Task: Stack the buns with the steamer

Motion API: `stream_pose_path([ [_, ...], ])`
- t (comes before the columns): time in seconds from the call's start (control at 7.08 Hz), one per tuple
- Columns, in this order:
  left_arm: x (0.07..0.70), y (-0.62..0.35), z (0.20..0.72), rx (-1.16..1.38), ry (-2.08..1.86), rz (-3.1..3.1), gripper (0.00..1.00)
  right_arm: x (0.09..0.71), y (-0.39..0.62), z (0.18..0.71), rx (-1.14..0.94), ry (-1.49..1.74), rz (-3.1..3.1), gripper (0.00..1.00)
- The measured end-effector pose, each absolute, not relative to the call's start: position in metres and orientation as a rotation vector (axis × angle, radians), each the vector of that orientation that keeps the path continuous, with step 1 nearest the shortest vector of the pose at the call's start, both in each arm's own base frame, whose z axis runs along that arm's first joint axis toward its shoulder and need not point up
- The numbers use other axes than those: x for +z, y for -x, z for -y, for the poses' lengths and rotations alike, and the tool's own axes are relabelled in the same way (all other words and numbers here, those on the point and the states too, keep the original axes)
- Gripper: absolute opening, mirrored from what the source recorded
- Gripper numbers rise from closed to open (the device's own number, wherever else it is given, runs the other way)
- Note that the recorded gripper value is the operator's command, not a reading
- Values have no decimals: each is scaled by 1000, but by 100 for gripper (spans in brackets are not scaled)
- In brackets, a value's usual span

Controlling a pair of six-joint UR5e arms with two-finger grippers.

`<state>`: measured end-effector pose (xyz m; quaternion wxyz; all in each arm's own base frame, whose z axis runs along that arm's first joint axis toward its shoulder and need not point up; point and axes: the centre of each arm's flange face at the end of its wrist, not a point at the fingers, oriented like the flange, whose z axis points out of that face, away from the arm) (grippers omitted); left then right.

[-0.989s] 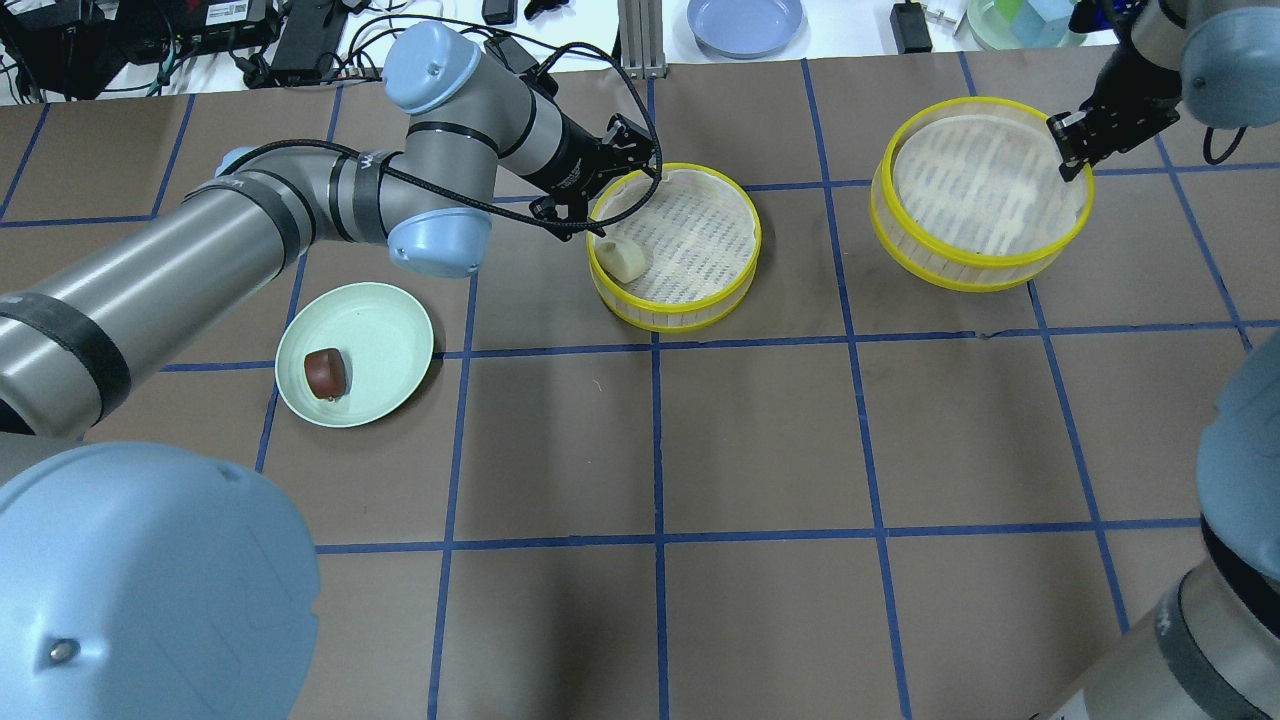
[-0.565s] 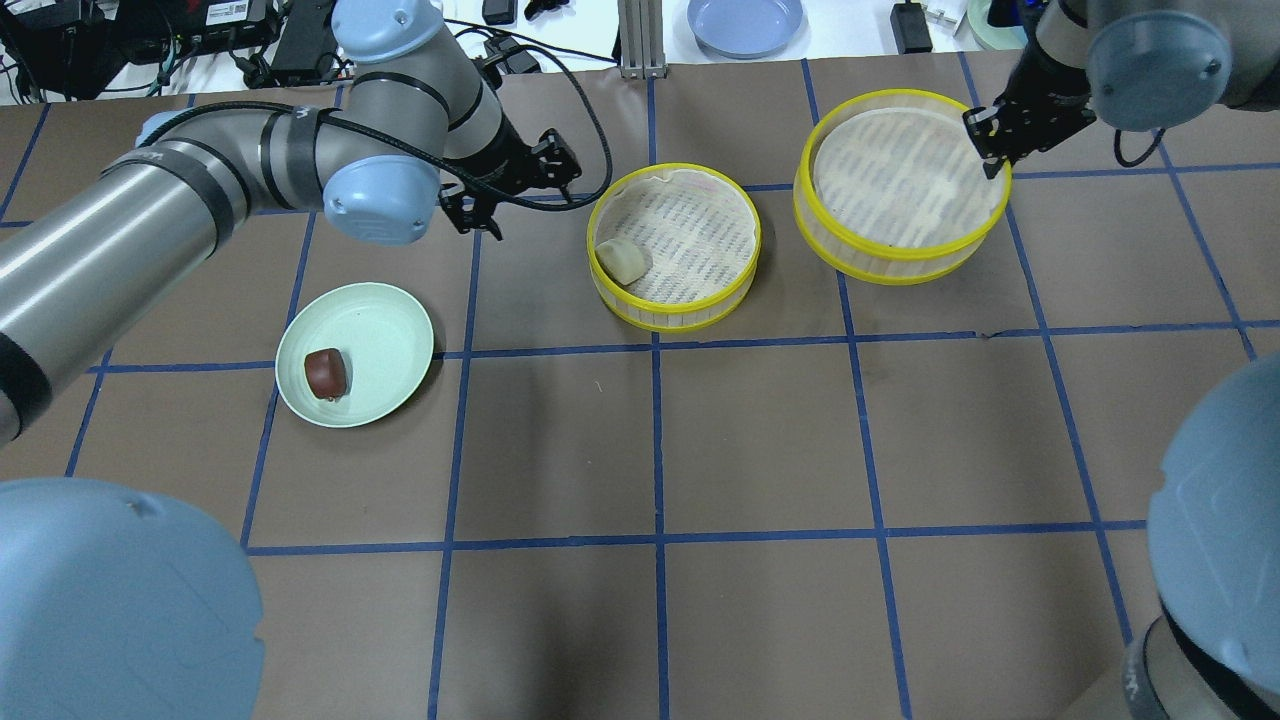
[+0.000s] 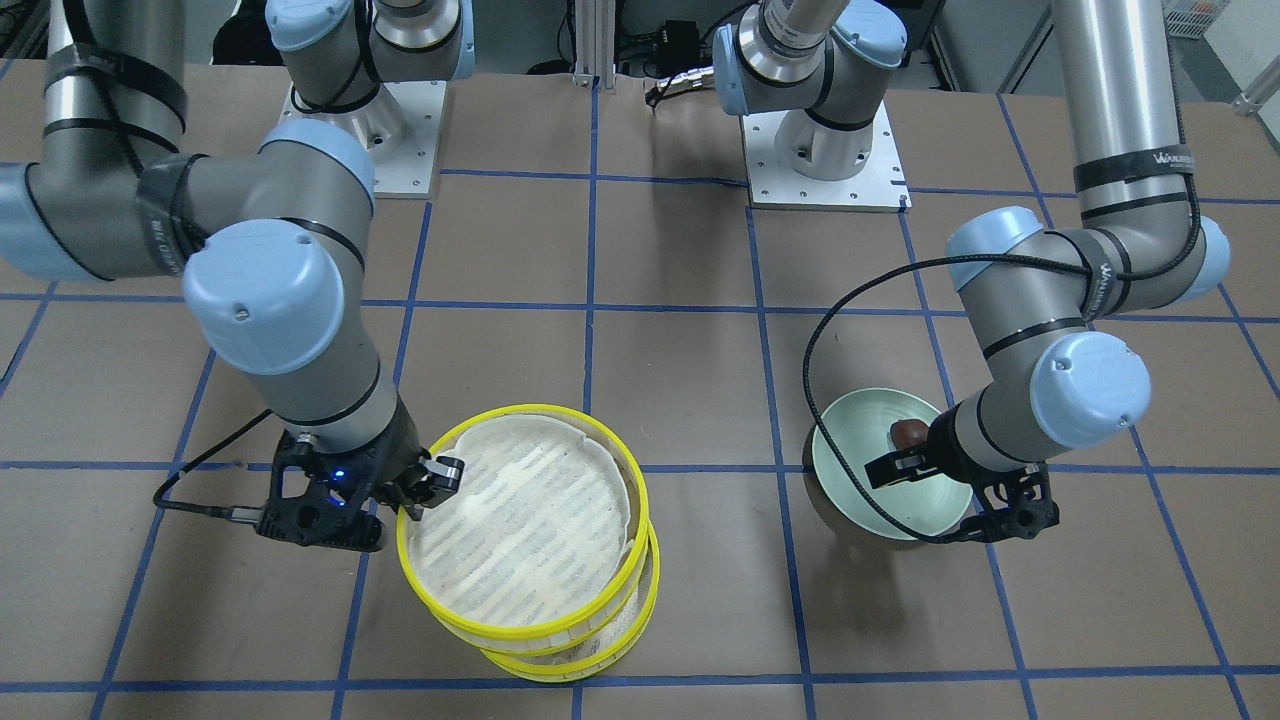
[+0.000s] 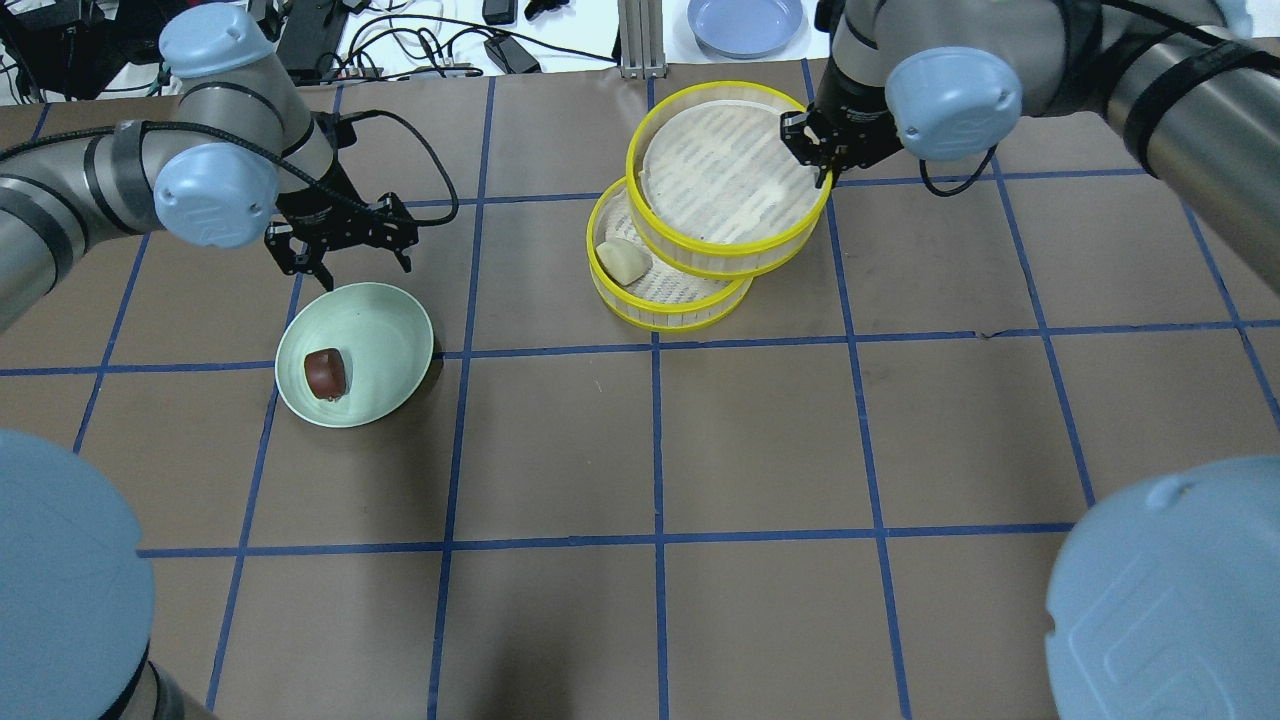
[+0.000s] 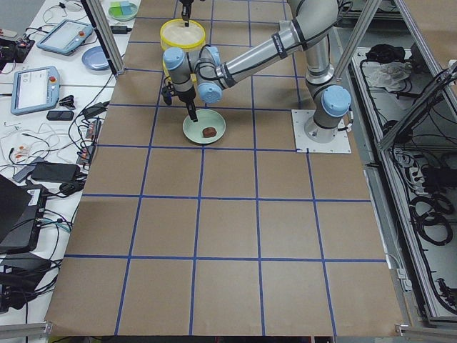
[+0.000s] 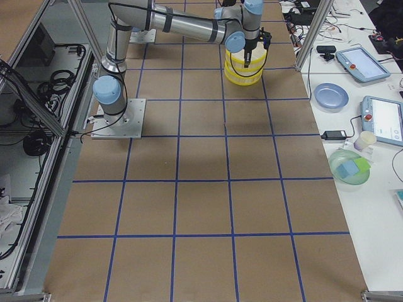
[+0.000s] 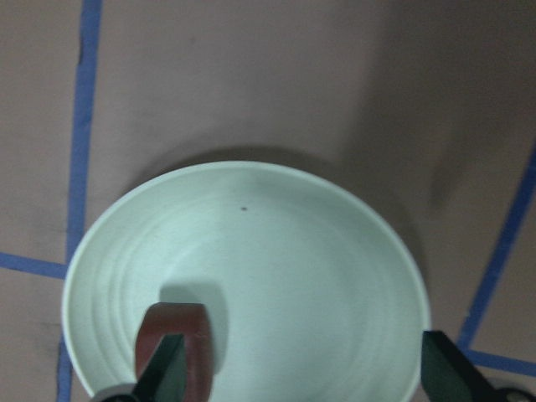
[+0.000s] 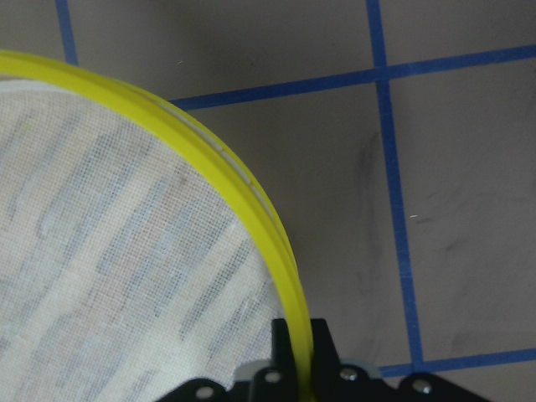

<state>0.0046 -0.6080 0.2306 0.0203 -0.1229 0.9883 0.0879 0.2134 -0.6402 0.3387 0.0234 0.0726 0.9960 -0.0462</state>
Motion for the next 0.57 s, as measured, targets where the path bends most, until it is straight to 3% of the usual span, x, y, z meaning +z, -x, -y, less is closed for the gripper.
stream_pose_path([
  [0.57, 189, -50, 592, 423, 457, -3048, 100, 294, -250, 648, -185, -263, -3126, 0],
])
